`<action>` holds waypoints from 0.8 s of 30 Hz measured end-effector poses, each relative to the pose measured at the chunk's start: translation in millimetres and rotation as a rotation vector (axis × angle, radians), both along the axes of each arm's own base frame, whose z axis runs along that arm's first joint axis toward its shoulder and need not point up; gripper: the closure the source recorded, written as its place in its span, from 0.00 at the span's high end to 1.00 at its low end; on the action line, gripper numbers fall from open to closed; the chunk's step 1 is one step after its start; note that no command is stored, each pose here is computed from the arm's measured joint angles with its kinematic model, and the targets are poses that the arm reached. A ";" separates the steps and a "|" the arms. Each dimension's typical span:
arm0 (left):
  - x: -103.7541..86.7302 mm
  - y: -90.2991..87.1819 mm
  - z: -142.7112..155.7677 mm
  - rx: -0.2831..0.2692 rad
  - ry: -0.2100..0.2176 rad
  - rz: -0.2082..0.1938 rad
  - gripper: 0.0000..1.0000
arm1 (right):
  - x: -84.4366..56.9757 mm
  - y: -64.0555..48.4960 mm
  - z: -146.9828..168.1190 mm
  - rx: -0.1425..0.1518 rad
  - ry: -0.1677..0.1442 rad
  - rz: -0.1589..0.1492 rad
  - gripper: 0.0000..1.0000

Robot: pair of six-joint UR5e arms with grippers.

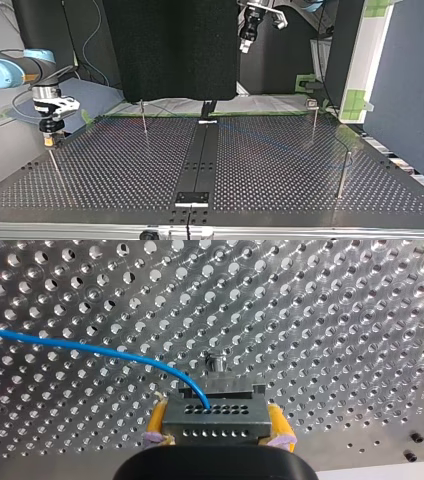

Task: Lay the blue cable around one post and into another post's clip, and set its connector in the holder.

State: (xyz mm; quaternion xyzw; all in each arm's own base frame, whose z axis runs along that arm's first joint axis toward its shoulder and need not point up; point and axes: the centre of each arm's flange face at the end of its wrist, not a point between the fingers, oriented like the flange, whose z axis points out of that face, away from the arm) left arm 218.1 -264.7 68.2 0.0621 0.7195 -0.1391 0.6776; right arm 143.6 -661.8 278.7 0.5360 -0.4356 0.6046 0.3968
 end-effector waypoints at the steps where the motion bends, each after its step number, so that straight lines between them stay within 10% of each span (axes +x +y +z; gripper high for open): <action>1: 0.0 0.0 0.0 0.000 0.000 0.000 1.00 | 0.0 -0.1 0.4 0.001 -0.001 0.001 0.00; 24: 0.0 0.0 0.0 -0.001 0.000 0.000 1.00 | -7.2 -2.6 4.2 0.003 0.005 0.073 0.00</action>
